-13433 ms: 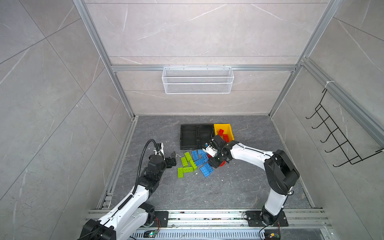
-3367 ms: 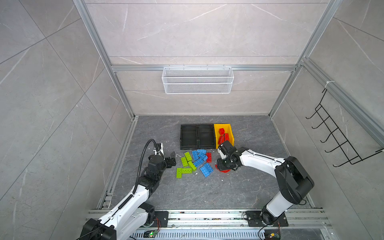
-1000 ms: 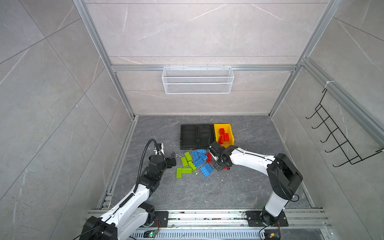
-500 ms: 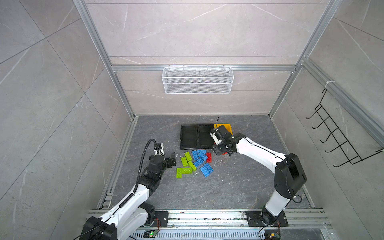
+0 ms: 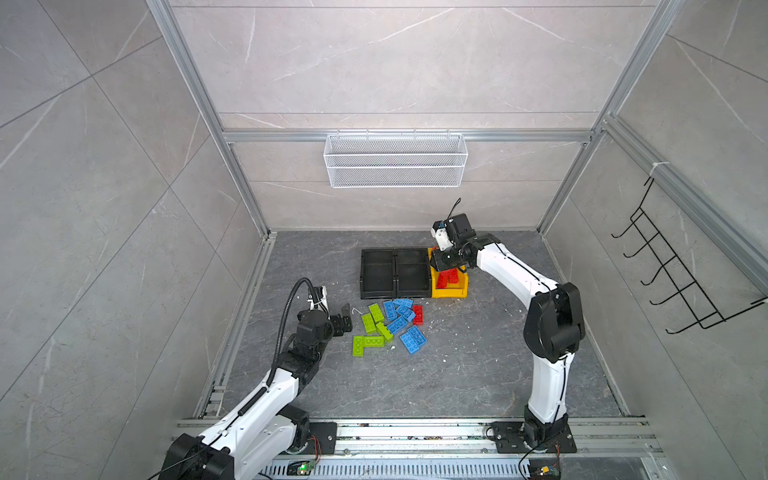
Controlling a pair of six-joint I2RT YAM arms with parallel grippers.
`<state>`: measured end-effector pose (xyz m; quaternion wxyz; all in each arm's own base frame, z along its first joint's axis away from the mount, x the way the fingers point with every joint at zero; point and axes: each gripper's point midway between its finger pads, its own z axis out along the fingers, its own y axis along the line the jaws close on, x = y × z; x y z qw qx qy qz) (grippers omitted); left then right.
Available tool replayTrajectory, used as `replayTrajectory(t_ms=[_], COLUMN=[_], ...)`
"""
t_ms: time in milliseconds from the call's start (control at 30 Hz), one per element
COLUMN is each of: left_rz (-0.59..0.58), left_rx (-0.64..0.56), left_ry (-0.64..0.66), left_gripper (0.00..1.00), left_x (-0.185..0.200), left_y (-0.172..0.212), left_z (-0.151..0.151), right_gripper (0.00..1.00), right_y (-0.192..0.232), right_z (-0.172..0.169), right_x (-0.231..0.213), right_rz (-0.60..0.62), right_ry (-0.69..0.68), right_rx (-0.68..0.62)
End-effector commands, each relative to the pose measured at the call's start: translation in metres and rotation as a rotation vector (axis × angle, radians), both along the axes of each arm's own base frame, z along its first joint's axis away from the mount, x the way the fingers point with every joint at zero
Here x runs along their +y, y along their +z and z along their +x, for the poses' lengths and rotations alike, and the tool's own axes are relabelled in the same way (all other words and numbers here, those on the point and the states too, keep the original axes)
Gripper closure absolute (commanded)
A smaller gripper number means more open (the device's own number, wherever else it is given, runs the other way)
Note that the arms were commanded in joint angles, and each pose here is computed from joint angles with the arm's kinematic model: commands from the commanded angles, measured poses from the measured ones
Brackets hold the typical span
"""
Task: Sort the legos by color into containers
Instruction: 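Lift the red curved brick into the yellow bin and release it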
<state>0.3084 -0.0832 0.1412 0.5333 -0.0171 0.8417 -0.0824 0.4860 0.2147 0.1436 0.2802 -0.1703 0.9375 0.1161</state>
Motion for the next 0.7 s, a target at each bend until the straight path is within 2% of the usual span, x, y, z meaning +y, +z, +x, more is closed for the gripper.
replayTrajectory(t_ms=[0, 333, 467, 667], left_rz=[-0.006, -0.013, -0.023, -0.021], left_rx=[-0.051, -0.056, -0.063, -0.063], left_ry=[0.014, 0.007, -0.013, -0.006], left_gripper=[0.01, 0.01, 0.01, 0.01], left_x=[0.001, 0.000, -0.004, -0.003], left_y=[0.017, 0.018, 0.019, 0.019], left_z=[0.006, 0.006, 0.006, 0.006], right_gripper=[0.61, 0.60, 0.50, 0.47], right_y=[-0.001, -0.023, -0.019, -0.001], right_z=[0.009, 0.016, 0.017, 0.011], right_x=[0.006, -0.010, -0.015, -0.016], right_rz=[0.044, 0.047, 0.039, 0.051], right_ry=[0.031, -0.008, -0.022, -0.014], right_rx=[0.015, 0.065, 0.062, 0.051])
